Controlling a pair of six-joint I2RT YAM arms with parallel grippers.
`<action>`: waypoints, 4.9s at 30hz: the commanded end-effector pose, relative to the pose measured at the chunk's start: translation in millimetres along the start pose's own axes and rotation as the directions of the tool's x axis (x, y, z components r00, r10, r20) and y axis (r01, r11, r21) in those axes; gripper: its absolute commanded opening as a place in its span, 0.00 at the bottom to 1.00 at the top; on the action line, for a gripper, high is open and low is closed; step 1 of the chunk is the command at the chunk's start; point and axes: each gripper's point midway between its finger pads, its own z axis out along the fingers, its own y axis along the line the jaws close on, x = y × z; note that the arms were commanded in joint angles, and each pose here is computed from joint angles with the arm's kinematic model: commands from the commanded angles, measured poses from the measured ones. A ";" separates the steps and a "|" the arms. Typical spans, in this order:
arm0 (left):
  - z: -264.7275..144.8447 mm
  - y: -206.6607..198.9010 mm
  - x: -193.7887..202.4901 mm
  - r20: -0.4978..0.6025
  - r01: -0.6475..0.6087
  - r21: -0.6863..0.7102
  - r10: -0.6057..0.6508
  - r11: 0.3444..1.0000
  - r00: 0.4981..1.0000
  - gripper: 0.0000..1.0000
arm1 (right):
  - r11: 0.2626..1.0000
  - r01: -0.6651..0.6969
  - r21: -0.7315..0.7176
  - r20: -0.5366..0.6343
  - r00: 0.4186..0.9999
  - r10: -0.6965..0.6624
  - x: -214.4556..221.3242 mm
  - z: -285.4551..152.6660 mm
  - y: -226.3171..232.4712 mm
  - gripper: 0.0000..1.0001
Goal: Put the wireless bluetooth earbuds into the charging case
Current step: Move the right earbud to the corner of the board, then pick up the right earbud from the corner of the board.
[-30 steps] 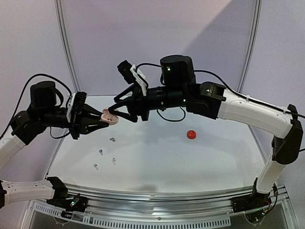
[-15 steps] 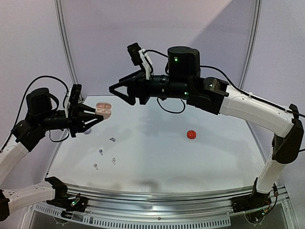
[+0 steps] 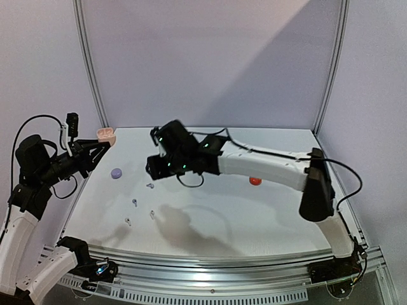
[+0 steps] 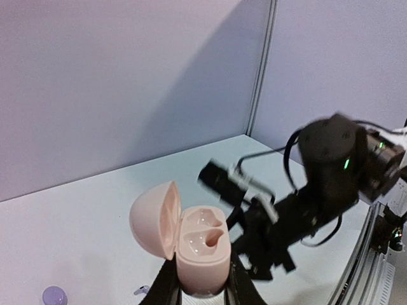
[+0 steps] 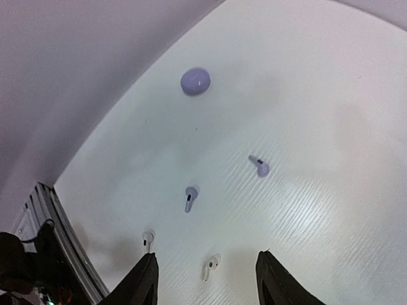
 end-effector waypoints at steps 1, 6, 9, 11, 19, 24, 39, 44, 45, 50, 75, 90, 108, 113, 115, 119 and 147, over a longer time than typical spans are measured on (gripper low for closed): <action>-3.2 2.6 7.2 -0.002 0.026 -0.012 -0.026 1.000 1.000 0.00 | 0.996 0.083 0.010 -0.128 0.988 -0.081 68.0 38.6 20.7 0.53; -5.6 0.6 12.3 -0.002 0.031 -0.007 -0.031 0.999 1.000 0.00 | 0.995 0.094 0.036 -0.166 0.982 -0.087 101.6 66.9 11.8 0.53; -6.3 -0.6 14.6 -0.001 0.042 0.001 -0.042 0.999 0.999 0.00 | 0.993 0.108 0.056 -0.171 0.981 -0.097 113.4 78.1 5.6 0.53; -6.6 -1.2 14.8 -0.002 0.045 0.005 -0.045 0.999 0.999 0.00 | 0.991 0.119 0.058 -0.175 0.979 -0.107 123.0 86.9 3.6 0.53; -7.3 -2.9 15.1 -0.002 0.048 0.012 -0.048 0.999 0.999 0.00 | 0.975 0.202 0.092 -0.167 0.968 -0.185 144.3 110.1 -4.3 0.51; -7.6 -2.5 15.3 -0.001 0.048 0.009 -0.048 0.999 0.999 0.00 | 0.963 0.243 0.119 -0.186 0.958 -0.219 152.7 114.1 -14.0 0.49; -7.0 -0.1 16.4 -0.006 0.047 0.003 -0.047 0.999 0.999 0.00 | 0.910 0.392 0.136 -0.272 0.898 -0.346 186.3 115.1 -22.1 0.29; -7.2 0.6 17.0 -0.011 0.042 -0.002 -0.042 0.999 0.999 0.00 | 0.902 0.410 0.137 -0.280 0.889 -0.362 189.1 114.7 -24.6 0.18; -7.3 0.5 16.8 -0.012 0.041 -0.002 -0.041 0.999 0.999 0.00 | 0.901 0.412 0.138 -0.279 0.889 -0.364 188.2 114.4 -25.0 0.15; -7.5 0.5 16.9 -0.012 0.038 -0.002 -0.038 0.999 0.999 0.00 | 0.896 0.425 0.124 -0.294 0.879 -0.376 192.9 110.8 -26.7 0.10; -5.9 0.0 23.3 -0.017 0.031 0.012 -0.031 0.999 0.999 0.00 | 0.873 0.409 0.267 -0.563 0.801 -0.203 269.9 -37.6 -127.0 0.07; -6.0 -0.2 22.8 -0.012 0.027 0.014 -0.026 1.000 1.000 0.00 | 0.909 0.348 0.229 -0.535 0.825 -0.181 223.3 -41.4 -104.1 0.30; -4.7 0.1 24.7 -0.014 0.033 0.019 -0.033 0.999 0.999 0.00 | 0.912 0.242 0.331 -0.667 0.743 0.045 198.1 -45.5 -97.8 0.63; -4.5 0.0 26.0 -0.016 0.035 0.021 -0.035 0.999 0.999 0.00 | 0.903 0.270 0.336 -0.696 0.716 0.045 210.5 -38.3 -104.9 0.63; -4.8 -0.2 26.4 -0.016 0.036 0.021 -0.036 0.999 0.999 0.00 | 0.906 0.273 0.323 -0.703 0.710 0.037 213.7 -34.1 -103.8 0.60; -5.2 0.5 26.4 -0.014 0.038 0.016 -0.037 0.999 0.999 0.00 | 0.908 0.282 0.311 -0.721 0.693 0.032 223.5 -26.5 -106.5 0.53; -5.0 0.2 28.4 -0.023 0.035 0.018 -0.035 0.999 0.999 0.00 | 0.884 0.349 0.311 -0.771 0.636 0.020 238.1 -32.0 -119.8 0.24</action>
